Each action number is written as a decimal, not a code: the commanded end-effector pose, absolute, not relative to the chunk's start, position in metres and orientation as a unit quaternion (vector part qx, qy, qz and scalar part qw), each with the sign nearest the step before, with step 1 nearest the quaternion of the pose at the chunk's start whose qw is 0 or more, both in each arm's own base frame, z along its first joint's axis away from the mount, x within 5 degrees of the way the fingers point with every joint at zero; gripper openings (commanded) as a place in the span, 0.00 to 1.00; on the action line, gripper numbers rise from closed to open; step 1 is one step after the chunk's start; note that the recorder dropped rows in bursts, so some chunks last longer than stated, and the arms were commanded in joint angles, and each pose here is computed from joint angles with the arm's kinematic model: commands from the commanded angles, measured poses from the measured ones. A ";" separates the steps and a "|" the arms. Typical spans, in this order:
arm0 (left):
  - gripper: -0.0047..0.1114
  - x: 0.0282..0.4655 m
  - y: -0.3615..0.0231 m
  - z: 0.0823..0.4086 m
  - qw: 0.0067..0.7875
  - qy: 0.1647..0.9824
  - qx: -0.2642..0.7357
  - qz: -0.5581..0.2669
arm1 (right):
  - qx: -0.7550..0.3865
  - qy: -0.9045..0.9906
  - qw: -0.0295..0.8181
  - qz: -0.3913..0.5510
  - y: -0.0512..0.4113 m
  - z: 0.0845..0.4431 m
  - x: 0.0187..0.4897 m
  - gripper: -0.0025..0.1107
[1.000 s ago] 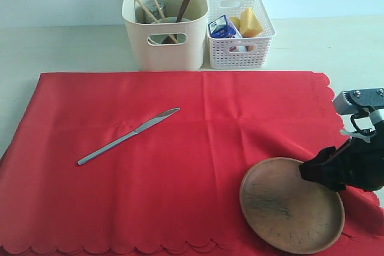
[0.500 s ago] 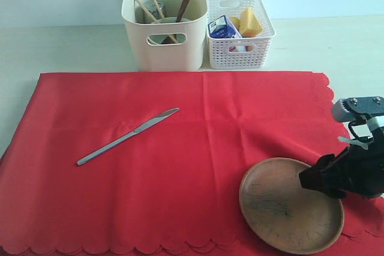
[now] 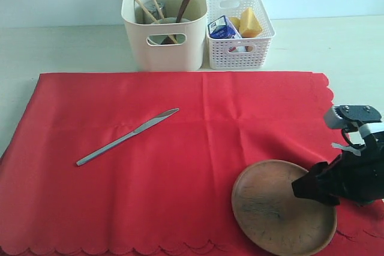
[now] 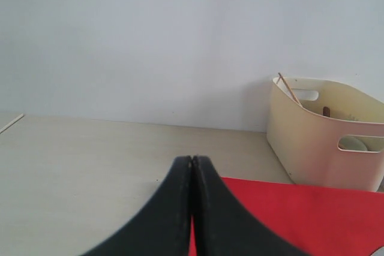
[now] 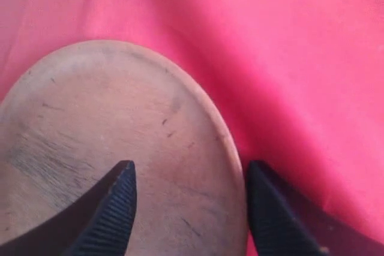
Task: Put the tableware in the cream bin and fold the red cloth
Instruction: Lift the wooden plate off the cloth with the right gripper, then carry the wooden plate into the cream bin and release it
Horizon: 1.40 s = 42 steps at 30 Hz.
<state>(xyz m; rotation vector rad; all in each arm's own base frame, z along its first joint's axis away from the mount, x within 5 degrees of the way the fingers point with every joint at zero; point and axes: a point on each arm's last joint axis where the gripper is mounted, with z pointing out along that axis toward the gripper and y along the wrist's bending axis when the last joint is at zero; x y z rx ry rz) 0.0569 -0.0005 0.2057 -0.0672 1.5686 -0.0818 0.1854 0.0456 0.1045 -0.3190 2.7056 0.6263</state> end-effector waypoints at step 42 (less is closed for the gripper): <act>0.06 0.056 -0.001 0.206 0.709 0.704 -0.031 -0.039 | -0.146 0.821 0.438 0.337 0.068 0.243 0.342 0.02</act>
